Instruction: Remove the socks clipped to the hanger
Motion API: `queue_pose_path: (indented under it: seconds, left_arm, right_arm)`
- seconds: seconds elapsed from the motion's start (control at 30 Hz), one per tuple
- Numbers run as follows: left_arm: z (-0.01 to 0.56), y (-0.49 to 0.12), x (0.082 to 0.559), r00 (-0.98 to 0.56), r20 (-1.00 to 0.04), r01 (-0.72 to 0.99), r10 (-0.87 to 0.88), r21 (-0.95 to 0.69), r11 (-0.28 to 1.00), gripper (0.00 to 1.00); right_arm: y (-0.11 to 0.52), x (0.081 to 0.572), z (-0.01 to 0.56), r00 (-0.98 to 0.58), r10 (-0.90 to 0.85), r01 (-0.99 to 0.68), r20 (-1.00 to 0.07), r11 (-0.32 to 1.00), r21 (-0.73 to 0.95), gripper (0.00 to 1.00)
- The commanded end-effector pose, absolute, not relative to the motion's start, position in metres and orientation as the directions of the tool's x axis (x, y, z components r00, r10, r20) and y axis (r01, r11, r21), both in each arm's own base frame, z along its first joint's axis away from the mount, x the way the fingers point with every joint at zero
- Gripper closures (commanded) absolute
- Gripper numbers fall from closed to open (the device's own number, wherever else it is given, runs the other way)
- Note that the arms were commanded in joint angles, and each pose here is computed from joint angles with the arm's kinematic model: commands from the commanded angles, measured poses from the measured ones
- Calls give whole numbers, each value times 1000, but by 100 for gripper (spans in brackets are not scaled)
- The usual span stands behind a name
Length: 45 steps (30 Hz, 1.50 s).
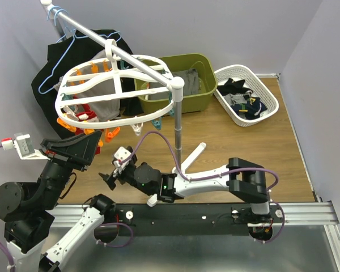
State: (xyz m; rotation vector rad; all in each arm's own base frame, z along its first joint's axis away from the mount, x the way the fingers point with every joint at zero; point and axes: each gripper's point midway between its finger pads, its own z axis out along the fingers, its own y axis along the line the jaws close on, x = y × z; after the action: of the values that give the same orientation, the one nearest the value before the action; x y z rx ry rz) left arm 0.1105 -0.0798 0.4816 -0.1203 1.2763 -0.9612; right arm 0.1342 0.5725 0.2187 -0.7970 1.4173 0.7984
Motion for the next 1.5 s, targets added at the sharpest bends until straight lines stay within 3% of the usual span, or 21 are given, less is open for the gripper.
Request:
queue_pose_path:
  seconds: [0.0,0.6,0.7,0.8,0.83,0.93,1.13,1.23,1.27,1.3,1.4,1.47]
  left_arm:
    - [492,-89,106,-31,-749,593,-662,-547,591,100]
    - [493,-97,103,-52,-765,625,-642,-526,577,100]
    - [492,-98,103,-58,-765,626,-641,-528,574,100]
    - [490,-97,103,-57,-764,620,-643,-532,577,100]
    - [490,-97,103,-58,-764,621,-642,-532,576,100]
    - [489,-96,103,-56,-765,616,-641,-532,581,100]
    - [481,-90,106,-46,-782,584,-621,-525,619,100]
    - [475,-85,108,-40,-795,553,-605,-522,650,93]
    - [474,-81,109,-34,-796,535,-604,-525,662,87]
    - [477,-77,108,-23,-798,524,-602,-523,672,72]
    - [472,-63,110,-10,-801,456,-599,-536,710,58]
    - [468,-55,110,2,-805,421,-593,-537,731,55]
  right_arm:
    - [581,140,247,215,183,-873,-959,477,-105,0]
    - [643,170,253,236,143,-893,-961,422,-156,1]
    - [651,171,256,217,150,-900,-965,414,-138,18]
    - [658,161,256,201,154,-925,-967,354,-136,28]
    - [660,160,254,198,144,-928,-969,346,-138,41]
    - [661,157,245,183,122,-935,-975,328,-134,68]
    - [654,150,262,160,160,-947,-974,304,-106,97]
    - [648,148,257,141,149,-950,-979,300,-91,99]
    - [646,147,258,132,140,-951,-981,296,-85,99]
    - [644,147,252,121,125,-952,-985,297,-79,99]
    - [634,143,247,93,119,-956,-989,287,-56,99]
    - [630,141,246,70,121,-959,-990,282,-34,99]
